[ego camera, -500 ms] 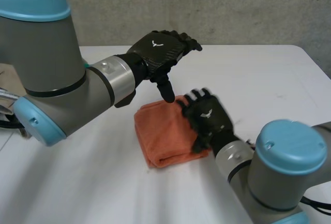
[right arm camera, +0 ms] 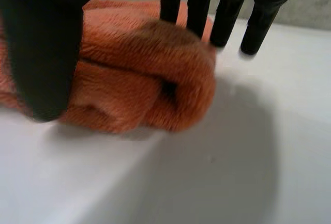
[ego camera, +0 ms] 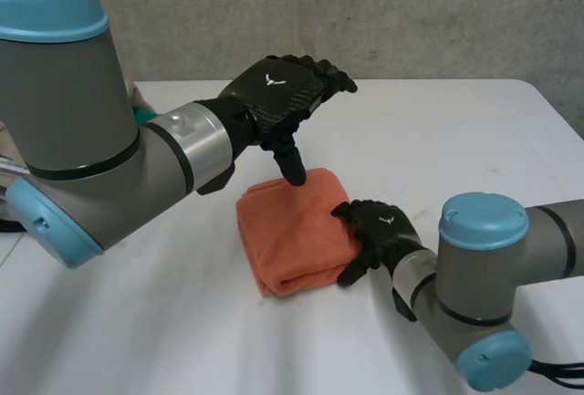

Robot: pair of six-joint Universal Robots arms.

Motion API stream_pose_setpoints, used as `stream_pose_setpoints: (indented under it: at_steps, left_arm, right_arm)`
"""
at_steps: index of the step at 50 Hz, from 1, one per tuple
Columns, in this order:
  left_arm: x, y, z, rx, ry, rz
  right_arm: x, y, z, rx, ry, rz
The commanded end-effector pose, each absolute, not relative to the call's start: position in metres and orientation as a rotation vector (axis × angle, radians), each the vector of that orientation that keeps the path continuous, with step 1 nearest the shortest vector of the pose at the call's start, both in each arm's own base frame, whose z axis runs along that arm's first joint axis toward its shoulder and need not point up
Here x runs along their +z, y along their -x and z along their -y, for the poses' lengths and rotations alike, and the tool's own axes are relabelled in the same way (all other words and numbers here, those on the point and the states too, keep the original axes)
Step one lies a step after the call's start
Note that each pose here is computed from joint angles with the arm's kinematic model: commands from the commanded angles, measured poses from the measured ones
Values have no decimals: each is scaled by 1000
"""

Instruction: Fold the laundry.

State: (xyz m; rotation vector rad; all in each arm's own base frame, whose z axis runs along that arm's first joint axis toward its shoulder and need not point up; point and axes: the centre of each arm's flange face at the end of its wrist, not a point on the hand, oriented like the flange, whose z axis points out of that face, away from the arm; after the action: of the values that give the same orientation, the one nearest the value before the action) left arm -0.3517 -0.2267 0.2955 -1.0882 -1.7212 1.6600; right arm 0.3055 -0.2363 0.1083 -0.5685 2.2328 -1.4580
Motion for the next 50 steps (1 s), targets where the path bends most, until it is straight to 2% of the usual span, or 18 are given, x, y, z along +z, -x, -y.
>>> stream_pose_setpoints:
  at_steps: [1, 11, 18, 19, 22, 23, 26, 30, 38, 42, 47, 50]
  left_arm:
    - [301, 347, 226, 1682, 1079, 1709]
    - [302, 343, 229, 1714, 1053, 1695]
    - [304, 343, 231, 1728, 1043, 1685]
    - [305, 344, 231, 1733, 1041, 1680]
    - [306, 344, 231, 1735, 1042, 1674]
    - [307, 345, 230, 1738, 1042, 1669]
    - [309, 346, 230, 1742, 1043, 1661]
    - [309, 349, 230, 1743, 1045, 1655]
    - [307, 358, 226, 1728, 1062, 1638]
    - [306, 363, 223, 1717, 1070, 1637]
    - [305, 368, 216, 1712, 1081, 1629]
    - [306, 369, 215, 1713, 1084, 1625]
  right_arm:
    - [107, -311, 259, -1582, 527, -2179]
    - [110, -311, 300, -1676, 475, -2134]
    - [116, -284, 387, -1904, 306, -2116]
    - [120, -272, 409, -1970, 244, -2128]
    - [127, -247, 442, -2071, 131, -2151]
    - [127, -227, 465, -2133, 53, -2167]
    - [126, -188, 502, -2226, -84, -2198]
    - [125, -138, 532, -2314, -253, -2225]
    - [114, -62, 553, -2411, -425, -2254]
    - [104, -42, 555, -2409, -455, -2282]
    - [104, -30, 557, -2403, -445, -2283]
    - [104, -35, 557, -2362, -373, -2275]
